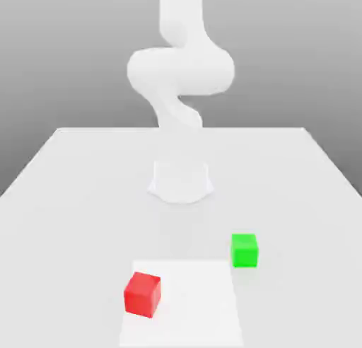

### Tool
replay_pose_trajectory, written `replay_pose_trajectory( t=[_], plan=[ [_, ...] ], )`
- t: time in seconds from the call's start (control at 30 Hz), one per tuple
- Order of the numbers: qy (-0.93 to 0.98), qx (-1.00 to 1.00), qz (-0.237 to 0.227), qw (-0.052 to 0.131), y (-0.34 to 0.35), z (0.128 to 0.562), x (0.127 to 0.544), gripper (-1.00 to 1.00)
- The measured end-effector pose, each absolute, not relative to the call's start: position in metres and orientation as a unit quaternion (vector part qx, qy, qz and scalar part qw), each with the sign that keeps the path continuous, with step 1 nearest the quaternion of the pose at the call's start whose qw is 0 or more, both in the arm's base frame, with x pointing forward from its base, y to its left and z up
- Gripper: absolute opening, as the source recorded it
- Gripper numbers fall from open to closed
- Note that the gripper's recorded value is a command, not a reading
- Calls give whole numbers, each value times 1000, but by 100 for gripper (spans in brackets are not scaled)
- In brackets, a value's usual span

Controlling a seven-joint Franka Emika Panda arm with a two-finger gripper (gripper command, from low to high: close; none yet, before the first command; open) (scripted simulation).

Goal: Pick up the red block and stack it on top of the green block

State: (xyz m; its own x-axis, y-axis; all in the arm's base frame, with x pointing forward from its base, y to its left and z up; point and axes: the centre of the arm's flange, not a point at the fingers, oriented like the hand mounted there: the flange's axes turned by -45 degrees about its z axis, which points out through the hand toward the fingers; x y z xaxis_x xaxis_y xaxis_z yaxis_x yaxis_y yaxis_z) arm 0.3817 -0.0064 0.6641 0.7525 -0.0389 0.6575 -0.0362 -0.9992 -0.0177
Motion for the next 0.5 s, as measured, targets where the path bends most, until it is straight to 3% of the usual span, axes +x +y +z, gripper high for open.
replay_pose_trajectory(
  t=[0.23,0.5],
  plan=[
    [60,-969,-240,0,-28,517,448,0],
    [106,-988,-111,-1,-53,345,458,0]
  ],
)
